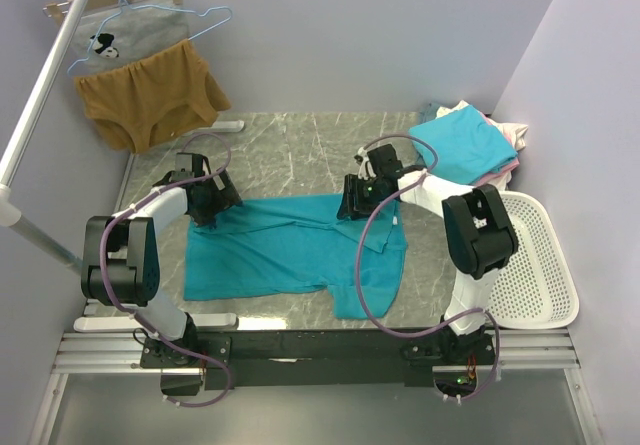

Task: Fold and stack the t-shirts
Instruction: Fold the flattened tshirt in 1/3 of the way

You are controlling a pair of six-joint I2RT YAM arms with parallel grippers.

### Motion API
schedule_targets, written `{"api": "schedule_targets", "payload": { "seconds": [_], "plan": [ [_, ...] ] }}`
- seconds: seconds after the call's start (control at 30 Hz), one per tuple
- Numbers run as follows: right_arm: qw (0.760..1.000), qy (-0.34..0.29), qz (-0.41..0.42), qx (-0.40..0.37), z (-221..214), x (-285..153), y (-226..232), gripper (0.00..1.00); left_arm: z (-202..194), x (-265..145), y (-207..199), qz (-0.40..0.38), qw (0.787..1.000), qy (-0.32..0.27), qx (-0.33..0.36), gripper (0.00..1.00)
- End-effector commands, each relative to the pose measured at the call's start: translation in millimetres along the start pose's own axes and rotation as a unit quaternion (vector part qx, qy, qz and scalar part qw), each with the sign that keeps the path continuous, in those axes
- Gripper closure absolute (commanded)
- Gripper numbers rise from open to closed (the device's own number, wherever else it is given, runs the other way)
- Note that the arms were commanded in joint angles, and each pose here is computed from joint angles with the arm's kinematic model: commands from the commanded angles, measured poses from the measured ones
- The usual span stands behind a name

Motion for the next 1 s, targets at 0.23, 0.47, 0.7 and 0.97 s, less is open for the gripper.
{"api": "schedule_targets", "payload": {
  "seconds": [0.23, 0.47, 0.7, 0.97],
  "plan": [
    [0.999, -0.001, -0.02, -0.038, 12.1, 4.4, 8.7, 0.75, 3.4, -0.4, -3.5, 0.0, 1.0, -0.005, 0.014, 0.0],
    [0.999, -0.006, -0.017, -0.045, 10.1, -9.4, 15.3, 0.96, 2.1, 3.0, -2.2, 0.0, 1.0, 0.003, 0.012, 0.0],
    [0.999, -0.006, -0.004, -0.033, -10.2, -29.5, 38.1, 0.97, 0.6, 4.8, -1.8, 0.001, 1.0, 0.007, 0.011, 0.01],
    [0.998, 0.045, 0.027, -0.018, -57.3, -21.3, 81.1, 0.78, -3.9, 13.6, 1.5, 0.005, 1.0, 0.024, 0.006, 0.01]
  ]
}}
Point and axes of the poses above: each gripper's point midway between its finger pads, its own x axis out along the fingers, its own y axis along the line the jaws close on, z = x × y, the point moved 8 cm from there along -x, back along the fingers, and after that the axes turned 12 degrees about -x, right-handed, at the moved point
